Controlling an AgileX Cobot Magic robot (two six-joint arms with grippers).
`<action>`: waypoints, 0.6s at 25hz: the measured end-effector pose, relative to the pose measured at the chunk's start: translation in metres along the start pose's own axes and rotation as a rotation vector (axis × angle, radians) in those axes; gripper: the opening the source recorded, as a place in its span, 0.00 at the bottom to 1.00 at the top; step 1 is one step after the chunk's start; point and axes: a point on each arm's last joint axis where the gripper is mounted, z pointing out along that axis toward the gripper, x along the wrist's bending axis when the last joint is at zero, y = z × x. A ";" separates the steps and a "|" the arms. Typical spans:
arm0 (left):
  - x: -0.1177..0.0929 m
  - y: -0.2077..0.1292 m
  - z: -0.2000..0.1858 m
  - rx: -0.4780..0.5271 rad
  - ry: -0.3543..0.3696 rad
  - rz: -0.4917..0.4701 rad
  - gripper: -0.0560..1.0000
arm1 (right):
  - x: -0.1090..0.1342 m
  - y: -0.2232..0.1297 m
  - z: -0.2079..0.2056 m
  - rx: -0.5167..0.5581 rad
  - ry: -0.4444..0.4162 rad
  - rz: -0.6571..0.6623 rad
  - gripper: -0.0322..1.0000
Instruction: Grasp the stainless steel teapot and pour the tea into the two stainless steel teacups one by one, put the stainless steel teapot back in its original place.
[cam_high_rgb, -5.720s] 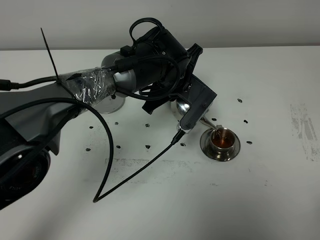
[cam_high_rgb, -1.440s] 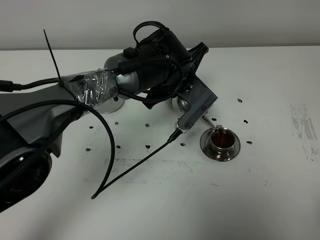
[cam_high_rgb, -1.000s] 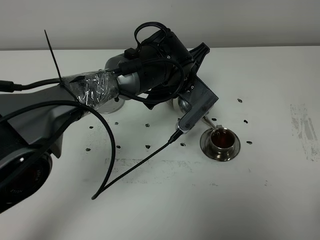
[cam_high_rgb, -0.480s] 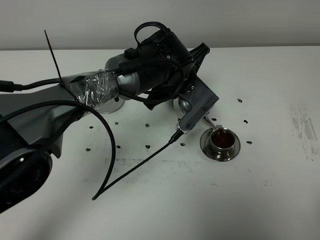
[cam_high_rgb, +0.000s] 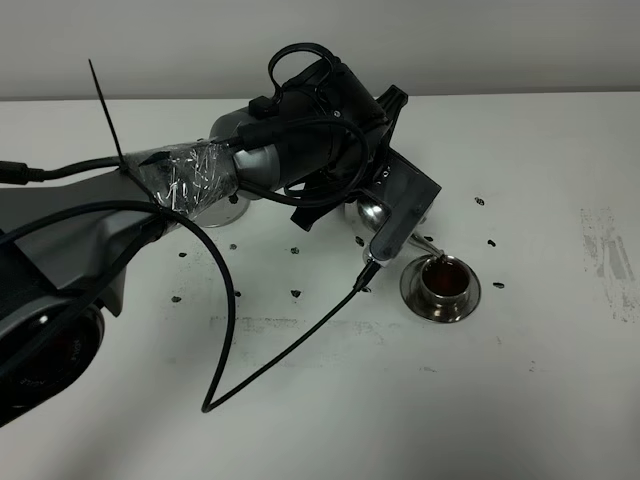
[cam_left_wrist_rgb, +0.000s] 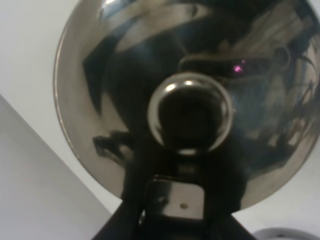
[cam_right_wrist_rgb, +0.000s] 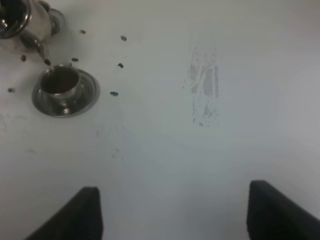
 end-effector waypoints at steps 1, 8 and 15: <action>-0.001 0.000 0.001 0.000 -0.005 -0.027 0.22 | 0.000 0.000 0.000 0.000 0.000 0.000 0.60; 0.002 -0.004 -0.017 -0.023 -0.005 -0.337 0.22 | 0.000 0.000 0.000 0.000 0.000 0.000 0.60; -0.011 -0.010 -0.042 0.025 -0.176 -0.757 0.22 | 0.000 0.000 0.000 0.000 0.000 0.000 0.60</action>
